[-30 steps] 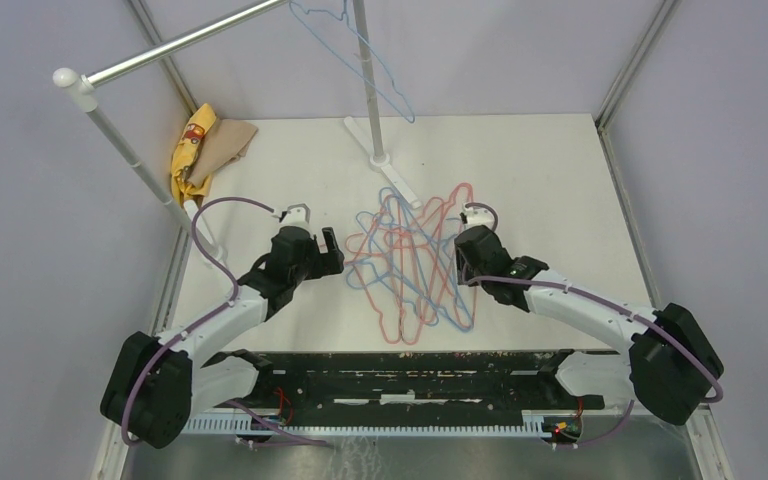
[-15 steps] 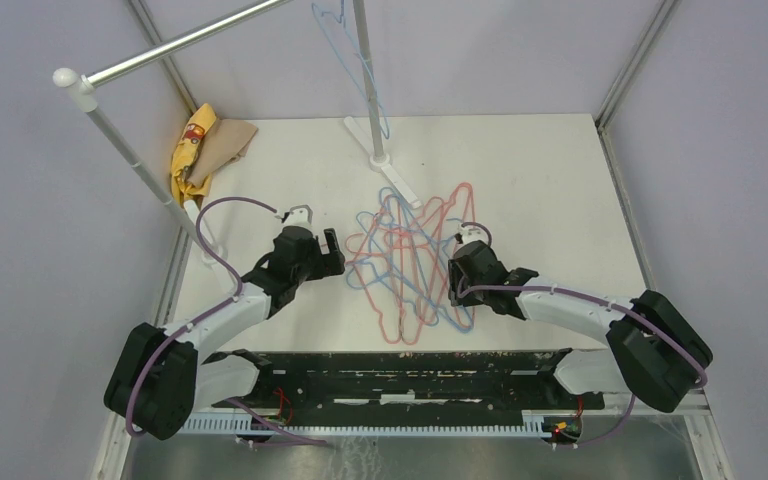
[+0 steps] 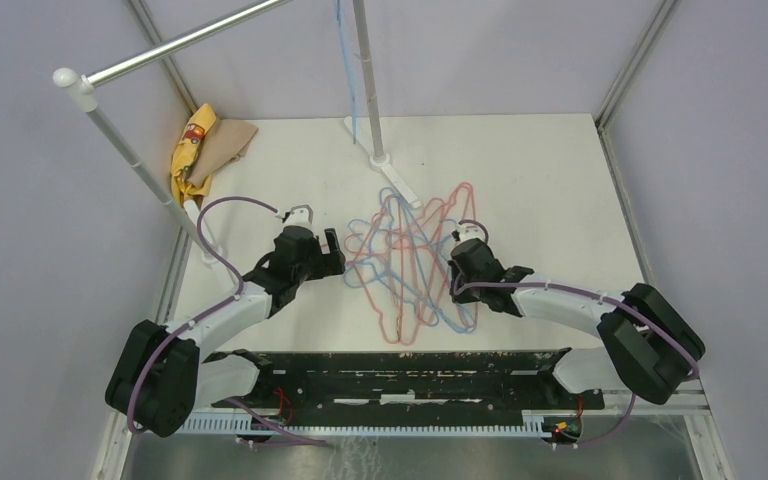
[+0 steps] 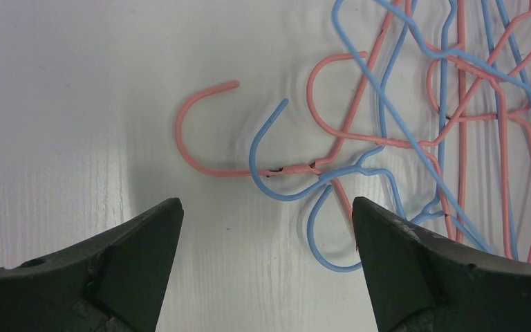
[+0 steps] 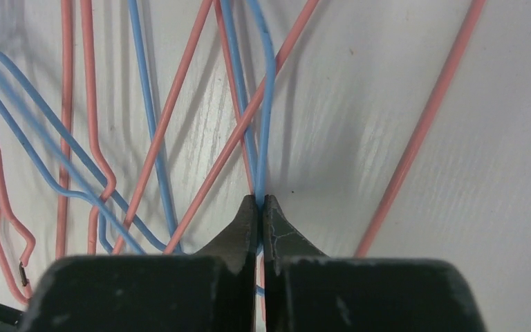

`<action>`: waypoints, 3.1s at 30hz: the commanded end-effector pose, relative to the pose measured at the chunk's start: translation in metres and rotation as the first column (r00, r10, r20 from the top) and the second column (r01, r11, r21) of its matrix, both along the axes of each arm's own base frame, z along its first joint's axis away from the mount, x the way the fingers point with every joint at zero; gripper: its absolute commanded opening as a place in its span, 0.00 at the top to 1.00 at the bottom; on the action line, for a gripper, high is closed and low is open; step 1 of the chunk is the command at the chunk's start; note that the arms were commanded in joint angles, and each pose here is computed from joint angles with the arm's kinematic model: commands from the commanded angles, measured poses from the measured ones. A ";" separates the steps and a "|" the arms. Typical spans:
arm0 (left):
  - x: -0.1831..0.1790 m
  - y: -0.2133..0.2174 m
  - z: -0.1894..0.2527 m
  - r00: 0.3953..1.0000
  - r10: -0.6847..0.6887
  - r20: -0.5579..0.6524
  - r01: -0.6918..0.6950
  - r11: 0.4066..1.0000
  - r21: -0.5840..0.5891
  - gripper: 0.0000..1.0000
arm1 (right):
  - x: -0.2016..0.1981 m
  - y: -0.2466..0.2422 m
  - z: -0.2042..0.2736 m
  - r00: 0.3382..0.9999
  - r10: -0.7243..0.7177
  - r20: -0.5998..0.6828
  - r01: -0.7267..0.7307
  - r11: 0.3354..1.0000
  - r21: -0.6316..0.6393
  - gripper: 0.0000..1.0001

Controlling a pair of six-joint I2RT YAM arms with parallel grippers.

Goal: Organize the hangers

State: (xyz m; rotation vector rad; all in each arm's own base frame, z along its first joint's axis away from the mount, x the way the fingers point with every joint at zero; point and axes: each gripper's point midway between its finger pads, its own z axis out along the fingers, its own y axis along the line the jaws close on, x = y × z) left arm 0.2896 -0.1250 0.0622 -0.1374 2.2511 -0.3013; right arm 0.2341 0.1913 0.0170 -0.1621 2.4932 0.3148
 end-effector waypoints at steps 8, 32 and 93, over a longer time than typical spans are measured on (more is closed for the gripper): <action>0.007 -0.006 0.016 0.998 0.033 0.049 -0.029 0.997 -0.072 0.01 | 0.000 -0.016 0.068 0.992 -0.005 0.128 0.003 1.000 0.020 0.99; 0.010 -0.011 0.041 0.996 0.033 0.087 -0.023 0.993 -0.113 0.01 | -0.014 0.023 0.143 0.932 0.248 0.265 -0.244 0.969 -0.049 0.99; -0.043 0.056 0.138 0.896 0.327 0.300 -0.240 0.926 -0.292 0.01 | 0.064 0.204 0.422 0.460 0.206 0.864 -0.260 0.961 -0.091 0.99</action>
